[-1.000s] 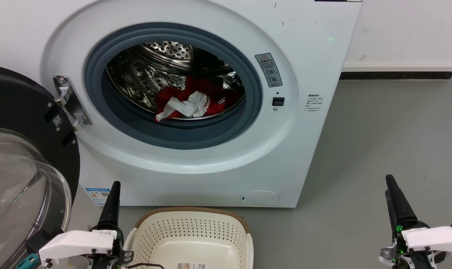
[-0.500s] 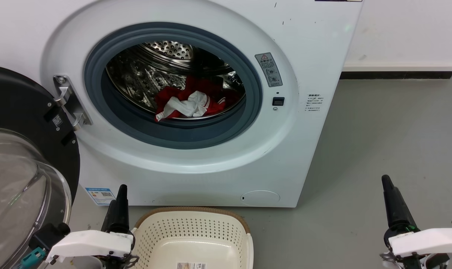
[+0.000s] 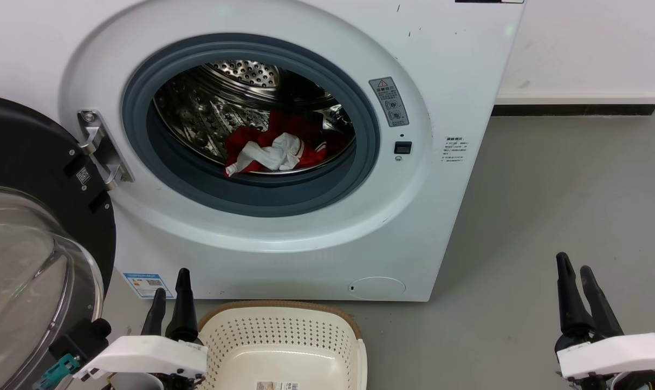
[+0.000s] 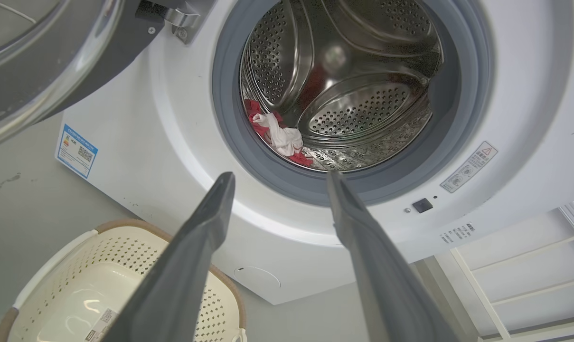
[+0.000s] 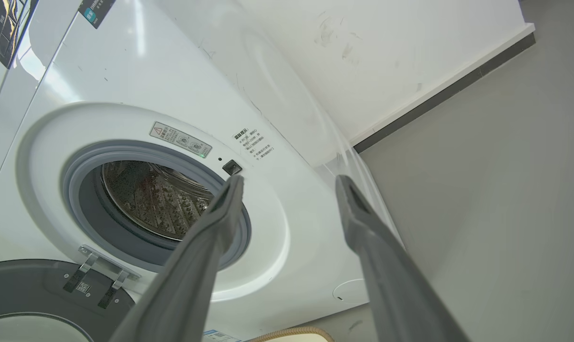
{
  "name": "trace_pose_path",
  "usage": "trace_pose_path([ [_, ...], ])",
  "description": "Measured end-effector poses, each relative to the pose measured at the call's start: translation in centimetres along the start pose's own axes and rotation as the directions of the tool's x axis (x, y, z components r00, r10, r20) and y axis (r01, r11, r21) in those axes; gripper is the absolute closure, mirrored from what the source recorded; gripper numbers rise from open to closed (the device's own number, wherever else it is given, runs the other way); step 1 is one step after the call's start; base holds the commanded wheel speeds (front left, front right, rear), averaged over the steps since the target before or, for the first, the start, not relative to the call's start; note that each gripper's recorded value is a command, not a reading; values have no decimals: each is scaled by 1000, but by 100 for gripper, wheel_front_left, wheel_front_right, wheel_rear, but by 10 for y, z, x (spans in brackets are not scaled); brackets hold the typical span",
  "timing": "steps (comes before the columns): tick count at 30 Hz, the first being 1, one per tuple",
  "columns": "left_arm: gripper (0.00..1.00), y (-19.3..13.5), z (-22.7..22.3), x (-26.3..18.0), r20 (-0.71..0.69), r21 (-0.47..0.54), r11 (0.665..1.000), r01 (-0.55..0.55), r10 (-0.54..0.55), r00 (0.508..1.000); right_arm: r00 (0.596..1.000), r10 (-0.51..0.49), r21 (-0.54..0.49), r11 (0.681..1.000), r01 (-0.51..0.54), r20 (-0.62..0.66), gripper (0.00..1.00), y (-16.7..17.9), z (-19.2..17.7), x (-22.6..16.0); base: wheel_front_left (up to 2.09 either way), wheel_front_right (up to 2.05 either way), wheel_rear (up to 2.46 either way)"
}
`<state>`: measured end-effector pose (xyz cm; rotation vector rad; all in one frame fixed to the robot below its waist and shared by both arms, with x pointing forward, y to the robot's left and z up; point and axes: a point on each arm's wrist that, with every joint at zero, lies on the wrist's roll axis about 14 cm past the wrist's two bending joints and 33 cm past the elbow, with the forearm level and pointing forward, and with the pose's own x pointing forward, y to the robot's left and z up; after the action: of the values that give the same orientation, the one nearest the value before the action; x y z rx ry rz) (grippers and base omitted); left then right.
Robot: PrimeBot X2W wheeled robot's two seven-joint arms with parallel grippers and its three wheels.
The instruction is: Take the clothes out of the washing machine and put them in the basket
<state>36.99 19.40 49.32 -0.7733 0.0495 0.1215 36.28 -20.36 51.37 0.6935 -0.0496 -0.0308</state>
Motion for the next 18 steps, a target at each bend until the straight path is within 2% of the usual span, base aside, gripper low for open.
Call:
trace_pose_path([
  [9,0,-3,2,-3,27,125,992,4,-8,1000,1000,21,-131,991,-20,14,0,5,3,-4,0,0,0],
  [18,0,-5,5,-6,54,240,971,3,-16,998,999,41,-248,968,-33,23,0,8,5,-8,0,0,0],
])
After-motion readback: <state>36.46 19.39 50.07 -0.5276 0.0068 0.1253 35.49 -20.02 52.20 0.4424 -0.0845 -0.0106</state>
